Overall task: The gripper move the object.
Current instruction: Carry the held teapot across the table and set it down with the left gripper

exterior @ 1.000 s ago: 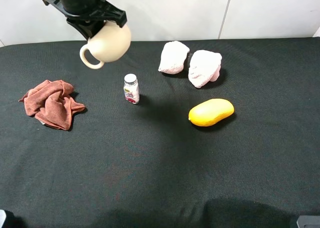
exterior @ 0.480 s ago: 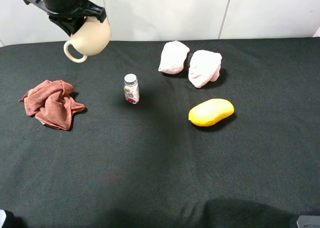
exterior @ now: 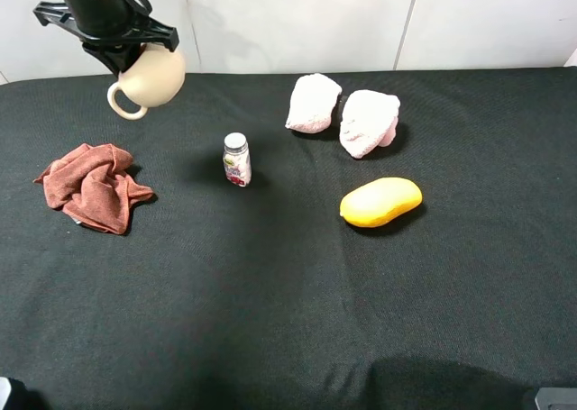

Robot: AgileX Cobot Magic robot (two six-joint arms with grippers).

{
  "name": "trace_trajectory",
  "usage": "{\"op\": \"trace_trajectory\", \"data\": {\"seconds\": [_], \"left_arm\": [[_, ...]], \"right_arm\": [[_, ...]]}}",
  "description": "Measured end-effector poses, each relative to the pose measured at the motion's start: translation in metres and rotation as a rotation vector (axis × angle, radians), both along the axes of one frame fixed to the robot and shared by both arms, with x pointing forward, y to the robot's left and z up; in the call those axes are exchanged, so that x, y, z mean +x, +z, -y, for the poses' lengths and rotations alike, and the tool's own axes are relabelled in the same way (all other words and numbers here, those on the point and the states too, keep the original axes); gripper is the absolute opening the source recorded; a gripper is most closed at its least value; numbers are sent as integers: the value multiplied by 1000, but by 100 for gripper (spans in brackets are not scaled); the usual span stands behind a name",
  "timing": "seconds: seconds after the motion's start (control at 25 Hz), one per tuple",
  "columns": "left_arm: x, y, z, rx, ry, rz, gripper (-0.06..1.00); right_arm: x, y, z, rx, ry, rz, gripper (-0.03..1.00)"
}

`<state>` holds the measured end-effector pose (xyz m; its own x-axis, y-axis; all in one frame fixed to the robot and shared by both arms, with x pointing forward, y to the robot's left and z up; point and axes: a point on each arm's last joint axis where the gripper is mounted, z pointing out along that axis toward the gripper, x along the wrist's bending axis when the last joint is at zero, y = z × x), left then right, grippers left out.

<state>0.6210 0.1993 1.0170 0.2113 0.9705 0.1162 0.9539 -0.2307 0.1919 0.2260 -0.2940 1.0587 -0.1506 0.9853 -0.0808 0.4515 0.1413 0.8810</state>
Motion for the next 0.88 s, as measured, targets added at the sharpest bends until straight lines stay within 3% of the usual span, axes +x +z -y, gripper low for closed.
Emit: {"op": "trace_trajectory", "data": {"seconds": [0.24,0.48,0.88], "left_arm": [[6,2,-1,1,-8,54,2],[20,-6,5,5,-10,43,2],[50,-29,56,-2,-92,51,2]], "right_arm": [[0,0,0,1,0,1,69],[0,0,0,1,0,0,69],[0,0,0,1,1,0,69]]}}
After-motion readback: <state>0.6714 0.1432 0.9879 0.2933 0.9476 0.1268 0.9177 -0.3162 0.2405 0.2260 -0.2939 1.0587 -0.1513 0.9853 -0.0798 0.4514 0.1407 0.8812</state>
